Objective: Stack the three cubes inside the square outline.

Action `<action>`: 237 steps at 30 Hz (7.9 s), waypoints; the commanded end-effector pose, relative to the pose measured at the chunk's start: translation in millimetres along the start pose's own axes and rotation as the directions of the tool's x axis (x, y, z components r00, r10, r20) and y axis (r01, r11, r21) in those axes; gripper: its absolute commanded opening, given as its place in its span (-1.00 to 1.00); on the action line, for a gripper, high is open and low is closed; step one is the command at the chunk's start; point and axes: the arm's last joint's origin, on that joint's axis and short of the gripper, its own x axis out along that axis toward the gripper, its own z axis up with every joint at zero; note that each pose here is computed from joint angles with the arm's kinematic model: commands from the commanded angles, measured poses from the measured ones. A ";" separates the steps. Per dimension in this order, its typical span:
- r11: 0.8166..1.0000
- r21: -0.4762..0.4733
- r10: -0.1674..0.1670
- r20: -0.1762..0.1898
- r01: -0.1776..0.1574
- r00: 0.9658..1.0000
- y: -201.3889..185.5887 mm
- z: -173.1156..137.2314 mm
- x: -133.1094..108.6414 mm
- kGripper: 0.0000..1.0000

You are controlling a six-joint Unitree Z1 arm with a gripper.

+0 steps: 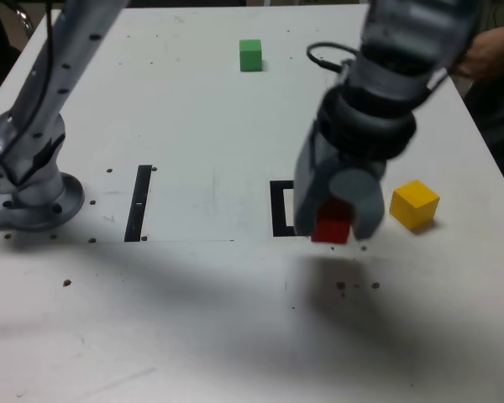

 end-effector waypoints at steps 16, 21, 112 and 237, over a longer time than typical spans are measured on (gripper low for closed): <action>0.997 -0.061 -0.052 0.020 0.053 0.998 78.9 -18.0 25.6 -0.54; 0.996 -0.066 -0.062 0.015 0.063 0.998 87.7 -15.5 37.1 -0.54; 0.897 0.434 0.046 0.095 -0.083 0.994 66.1 73.3 4.3 1.00; 1.000 0.030 -0.005 -0.037 0.006 0.999 79.7 -26.4 -16.4 -0.49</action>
